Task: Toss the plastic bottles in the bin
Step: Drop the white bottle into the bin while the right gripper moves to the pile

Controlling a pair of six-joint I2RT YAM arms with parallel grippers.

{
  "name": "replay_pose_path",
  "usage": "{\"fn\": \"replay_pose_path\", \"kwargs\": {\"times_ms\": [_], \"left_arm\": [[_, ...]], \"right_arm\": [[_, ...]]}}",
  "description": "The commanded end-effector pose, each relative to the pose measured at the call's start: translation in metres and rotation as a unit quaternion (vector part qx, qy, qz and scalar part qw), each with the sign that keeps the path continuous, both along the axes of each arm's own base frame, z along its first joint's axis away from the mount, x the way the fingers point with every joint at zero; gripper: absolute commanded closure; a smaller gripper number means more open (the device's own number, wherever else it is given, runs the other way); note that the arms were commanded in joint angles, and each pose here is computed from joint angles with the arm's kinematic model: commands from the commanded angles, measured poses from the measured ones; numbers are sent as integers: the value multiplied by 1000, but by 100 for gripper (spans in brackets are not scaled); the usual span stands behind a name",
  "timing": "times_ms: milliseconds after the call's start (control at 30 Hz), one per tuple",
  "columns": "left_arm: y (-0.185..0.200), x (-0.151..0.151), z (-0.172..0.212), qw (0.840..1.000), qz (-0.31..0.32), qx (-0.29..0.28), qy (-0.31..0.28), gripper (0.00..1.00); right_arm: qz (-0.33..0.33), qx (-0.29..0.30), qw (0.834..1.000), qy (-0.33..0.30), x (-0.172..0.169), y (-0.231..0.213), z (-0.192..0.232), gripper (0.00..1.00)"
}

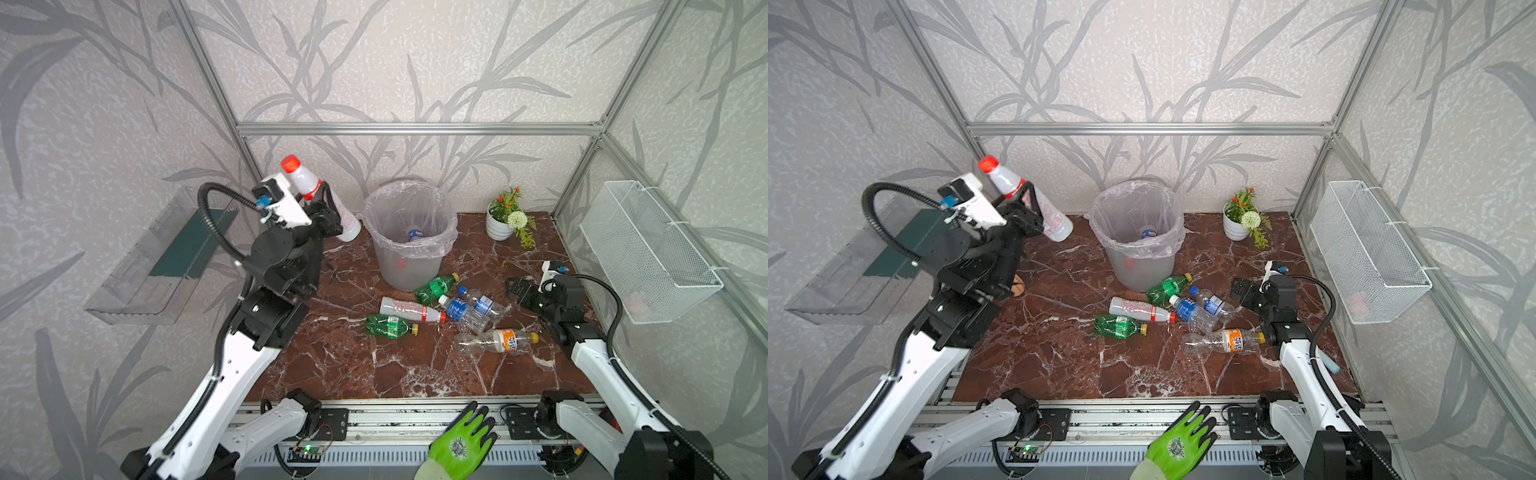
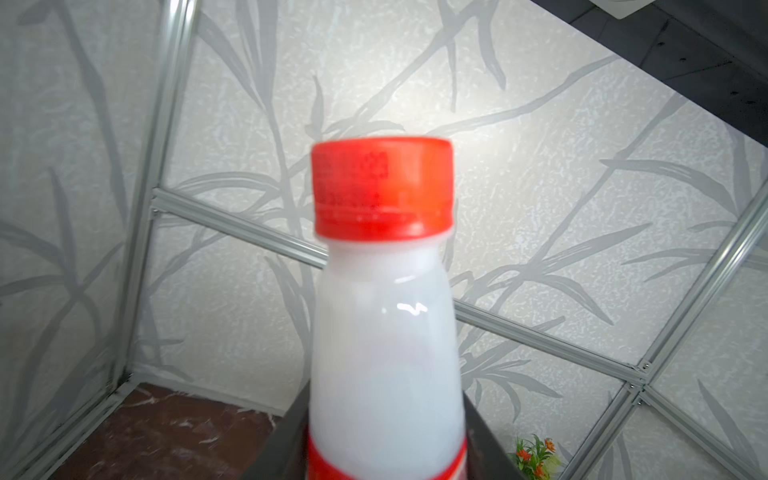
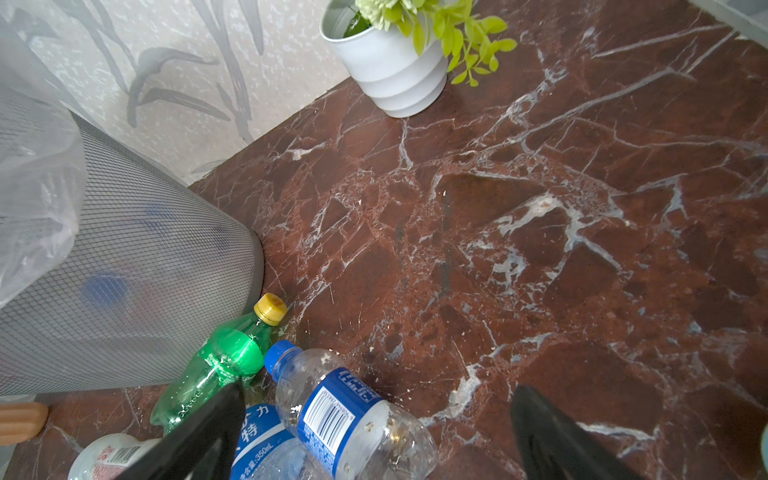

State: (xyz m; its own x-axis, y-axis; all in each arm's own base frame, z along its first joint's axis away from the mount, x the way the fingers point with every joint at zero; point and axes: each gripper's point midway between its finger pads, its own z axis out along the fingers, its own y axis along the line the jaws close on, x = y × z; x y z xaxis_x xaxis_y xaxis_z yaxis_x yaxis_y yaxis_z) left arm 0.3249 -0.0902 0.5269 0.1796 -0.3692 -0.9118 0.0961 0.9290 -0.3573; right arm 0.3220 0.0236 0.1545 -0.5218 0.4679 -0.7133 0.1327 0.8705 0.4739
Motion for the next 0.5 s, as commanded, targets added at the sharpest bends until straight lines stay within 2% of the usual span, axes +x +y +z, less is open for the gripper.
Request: {"fn": "replay_pose_path", "kwargs": {"times_ms": [0,100,133,233,300,467], "left_arm": [[-61,51,-14,993,-85,71,33,53],[-109,94,-48,976,-151,107,115,44],[-119,104,-58,968,-165,124,140,36],[-118,118,-75,962,-145,133,190,18],[-113,117,-74,965,-131,130,186,2],[-97,94,-54,981,-122,105,106,1]], "right_arm": [[-4,-2,1000,-13,-1,-2,16,0],[-6,-6,1000,-15,-5,-4,20,0],[-7,-9,1000,-18,-6,-4,22,0],[-11,-20,1000,-21,-11,-7,27,0],[-15,-25,999,-22,-14,-10,28,0],[-19,-24,999,-16,-17,-11,25,0]]}}
